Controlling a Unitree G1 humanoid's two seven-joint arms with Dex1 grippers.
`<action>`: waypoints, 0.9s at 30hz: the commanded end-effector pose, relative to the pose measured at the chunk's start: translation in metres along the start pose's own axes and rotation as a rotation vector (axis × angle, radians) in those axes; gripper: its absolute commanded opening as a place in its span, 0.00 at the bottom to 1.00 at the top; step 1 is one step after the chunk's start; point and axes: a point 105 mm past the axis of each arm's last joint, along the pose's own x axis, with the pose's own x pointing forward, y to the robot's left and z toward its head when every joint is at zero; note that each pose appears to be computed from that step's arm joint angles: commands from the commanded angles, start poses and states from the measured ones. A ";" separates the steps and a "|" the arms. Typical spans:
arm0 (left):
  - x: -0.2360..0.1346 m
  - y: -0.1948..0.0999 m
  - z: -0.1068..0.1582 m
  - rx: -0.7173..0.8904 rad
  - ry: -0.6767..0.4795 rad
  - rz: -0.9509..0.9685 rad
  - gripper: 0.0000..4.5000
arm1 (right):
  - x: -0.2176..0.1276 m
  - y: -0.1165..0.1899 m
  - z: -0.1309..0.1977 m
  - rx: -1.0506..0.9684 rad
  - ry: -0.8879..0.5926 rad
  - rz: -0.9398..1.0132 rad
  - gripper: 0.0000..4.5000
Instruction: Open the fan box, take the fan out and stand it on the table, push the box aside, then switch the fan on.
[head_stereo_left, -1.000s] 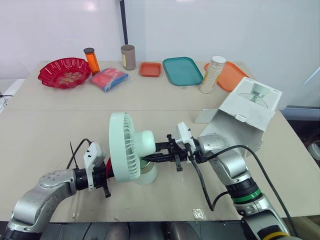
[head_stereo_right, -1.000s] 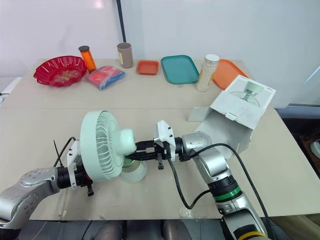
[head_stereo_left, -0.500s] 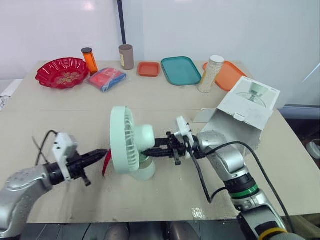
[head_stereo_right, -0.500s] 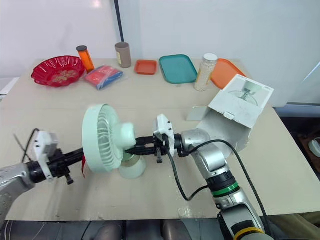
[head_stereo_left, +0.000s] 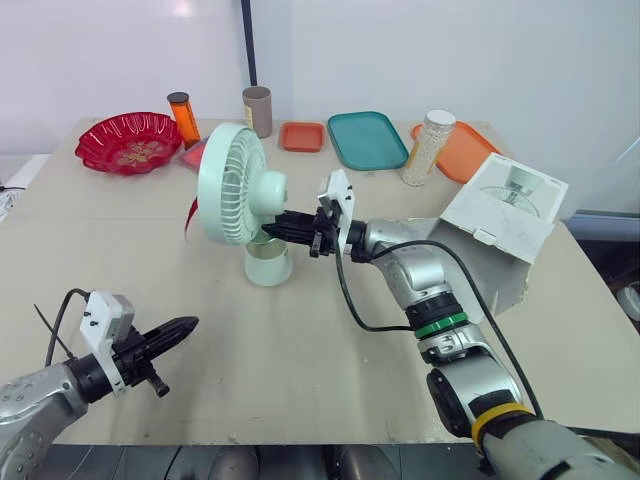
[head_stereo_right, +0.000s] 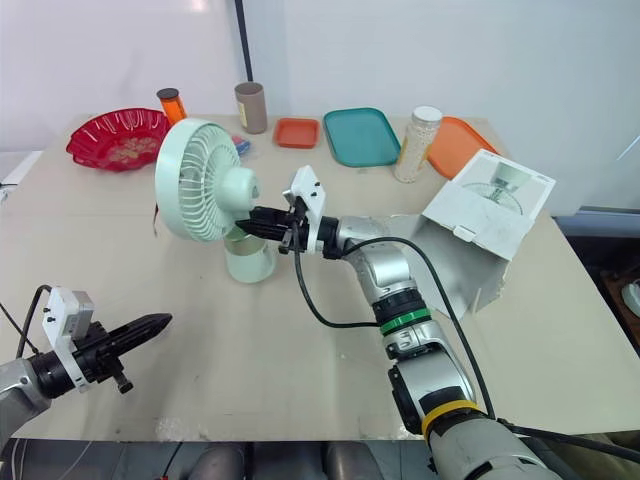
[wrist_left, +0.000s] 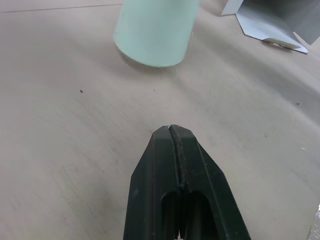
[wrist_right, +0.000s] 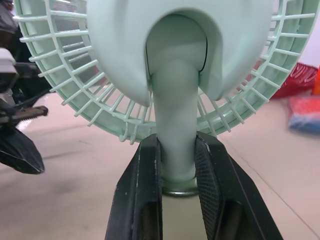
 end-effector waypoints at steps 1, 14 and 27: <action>0.001 -0.007 0.006 0.033 -0.028 0.002 0.01 | 0.011 -0.001 0.025 -0.099 -0.046 0.022 0.08; 0.005 -0.009 0.007 0.040 -0.033 0.003 0.00 | 0.012 0.004 0.002 -0.086 0.026 0.047 0.42; 0.013 0.007 0.027 0.094 -0.066 0.045 0.00 | -0.005 0.006 0.006 -0.092 0.043 0.081 0.99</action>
